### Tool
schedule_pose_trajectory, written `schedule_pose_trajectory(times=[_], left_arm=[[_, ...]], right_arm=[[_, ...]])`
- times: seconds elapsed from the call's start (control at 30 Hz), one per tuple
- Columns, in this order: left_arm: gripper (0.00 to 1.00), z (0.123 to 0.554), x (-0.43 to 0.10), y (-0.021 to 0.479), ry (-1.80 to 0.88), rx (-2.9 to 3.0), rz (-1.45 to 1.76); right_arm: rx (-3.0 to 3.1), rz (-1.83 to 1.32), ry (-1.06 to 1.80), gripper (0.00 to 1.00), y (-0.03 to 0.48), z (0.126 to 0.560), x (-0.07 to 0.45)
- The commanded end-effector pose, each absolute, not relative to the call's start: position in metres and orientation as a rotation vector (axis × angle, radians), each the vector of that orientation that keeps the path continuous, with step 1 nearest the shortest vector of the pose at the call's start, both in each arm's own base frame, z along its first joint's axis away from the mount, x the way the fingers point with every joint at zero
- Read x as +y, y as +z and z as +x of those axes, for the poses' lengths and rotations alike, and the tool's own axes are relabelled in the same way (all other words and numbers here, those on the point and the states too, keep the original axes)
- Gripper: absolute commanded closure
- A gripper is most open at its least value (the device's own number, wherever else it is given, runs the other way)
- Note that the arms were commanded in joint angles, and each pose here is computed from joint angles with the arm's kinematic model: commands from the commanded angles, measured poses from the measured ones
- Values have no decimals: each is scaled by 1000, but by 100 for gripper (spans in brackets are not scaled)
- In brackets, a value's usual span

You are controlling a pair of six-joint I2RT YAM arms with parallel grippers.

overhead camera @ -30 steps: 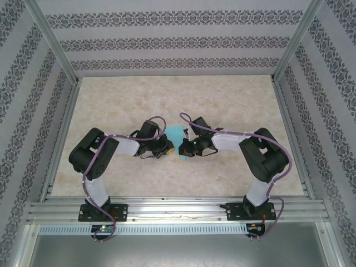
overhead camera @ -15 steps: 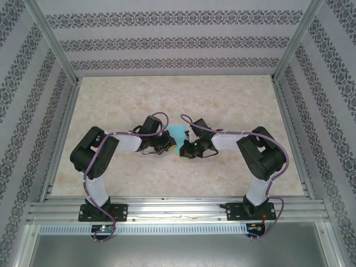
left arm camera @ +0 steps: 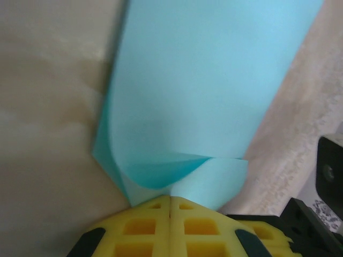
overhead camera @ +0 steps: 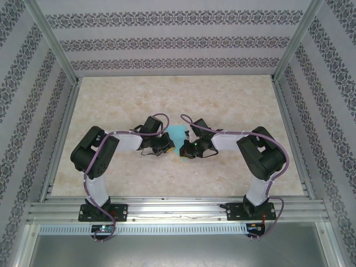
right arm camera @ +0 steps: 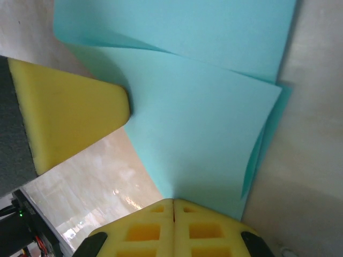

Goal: Fold a paper plane with a square sheet of paper (pick it up from the middle)
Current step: Third fold the triangle at the center of the table.

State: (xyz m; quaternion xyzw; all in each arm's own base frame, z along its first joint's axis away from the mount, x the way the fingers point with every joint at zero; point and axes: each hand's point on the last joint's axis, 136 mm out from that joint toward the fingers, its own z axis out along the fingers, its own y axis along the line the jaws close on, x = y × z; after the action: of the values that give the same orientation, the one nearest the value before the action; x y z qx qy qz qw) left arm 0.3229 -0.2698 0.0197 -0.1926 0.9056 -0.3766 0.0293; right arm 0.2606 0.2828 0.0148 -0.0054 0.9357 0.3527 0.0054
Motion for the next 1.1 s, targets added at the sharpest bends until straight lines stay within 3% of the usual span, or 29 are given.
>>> schedule_pose_trajectory(times=[0.0,0.57,0.8,1.07], left_arm=[[100,336,-240,3,-1029,2795,-661],[100,367,-200,7,-938,2773,-762],[100,374,-199,51,-914,2758,-618],[100,359,-241,85,-1035,2718,-472]], right_arm=[[3023,26,992,100,-6,246,264],[3026,-8,970,100,-3,244,258],[3026,-19,967,100,-1,245,257],[3014,-9,976,100,1,248,258]])
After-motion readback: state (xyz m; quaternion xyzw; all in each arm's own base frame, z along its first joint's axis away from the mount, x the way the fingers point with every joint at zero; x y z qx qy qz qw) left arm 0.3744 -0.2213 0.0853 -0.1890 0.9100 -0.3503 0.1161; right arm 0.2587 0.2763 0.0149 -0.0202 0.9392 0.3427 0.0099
